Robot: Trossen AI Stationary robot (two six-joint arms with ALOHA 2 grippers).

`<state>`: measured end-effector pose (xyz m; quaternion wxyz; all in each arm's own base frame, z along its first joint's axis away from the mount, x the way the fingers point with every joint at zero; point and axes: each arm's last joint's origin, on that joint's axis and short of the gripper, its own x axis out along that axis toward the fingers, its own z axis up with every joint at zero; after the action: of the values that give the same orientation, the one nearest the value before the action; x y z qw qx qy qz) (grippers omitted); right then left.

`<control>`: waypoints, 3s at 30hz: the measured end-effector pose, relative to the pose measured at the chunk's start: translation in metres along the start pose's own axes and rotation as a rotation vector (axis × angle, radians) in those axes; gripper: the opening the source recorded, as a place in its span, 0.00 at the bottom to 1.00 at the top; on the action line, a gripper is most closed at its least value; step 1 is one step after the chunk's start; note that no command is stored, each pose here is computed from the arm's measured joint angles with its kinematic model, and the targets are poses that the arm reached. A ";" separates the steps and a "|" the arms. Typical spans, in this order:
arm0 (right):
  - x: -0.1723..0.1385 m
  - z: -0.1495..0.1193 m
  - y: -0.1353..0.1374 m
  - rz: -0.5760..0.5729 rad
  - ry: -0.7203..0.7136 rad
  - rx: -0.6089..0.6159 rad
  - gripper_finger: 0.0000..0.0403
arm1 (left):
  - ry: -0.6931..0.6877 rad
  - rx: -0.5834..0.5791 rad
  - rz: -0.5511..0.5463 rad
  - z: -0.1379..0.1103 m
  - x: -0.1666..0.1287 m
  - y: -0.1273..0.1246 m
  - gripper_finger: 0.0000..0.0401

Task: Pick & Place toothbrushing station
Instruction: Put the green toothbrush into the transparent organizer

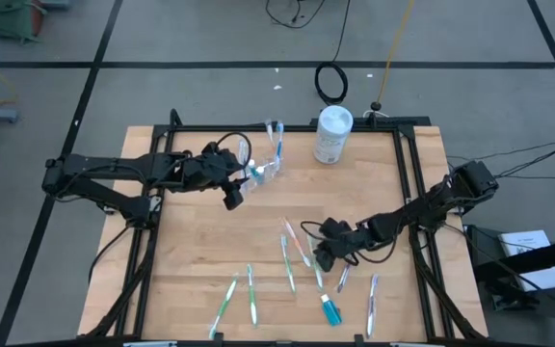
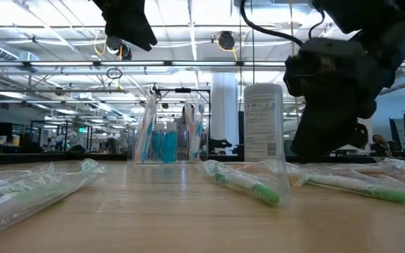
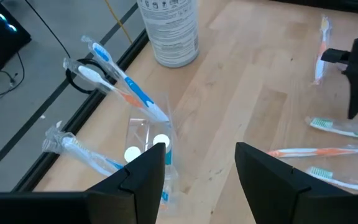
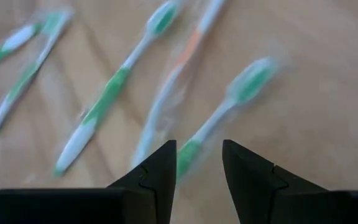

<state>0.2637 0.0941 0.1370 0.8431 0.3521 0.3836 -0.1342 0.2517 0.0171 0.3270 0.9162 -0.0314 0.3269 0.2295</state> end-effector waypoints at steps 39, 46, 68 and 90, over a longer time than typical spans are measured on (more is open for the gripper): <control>0.028 -0.006 -0.005 -0.042 -0.082 -0.012 0.02 | -0.001 0.007 0.000 0.000 0.000 0.000 0.50; 0.025 0.004 -0.003 0.004 -0.124 -0.073 0.00 | -0.001 0.006 0.000 0.000 0.000 0.000 0.50; -0.034 0.114 0.008 -0.087 -1.027 -0.452 0.00 | -0.062 0.083 -0.010 -0.002 -0.038 0.017 0.50; 0.006 0.239 -0.044 -0.177 -1.218 -0.488 0.00 | -0.086 0.059 0.044 -0.015 -0.077 0.037 0.50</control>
<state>0.3779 -0.1037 0.2205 0.9506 -0.0207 -0.1150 -0.2875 0.1745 0.0167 0.3661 0.9248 0.0127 0.2944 0.2408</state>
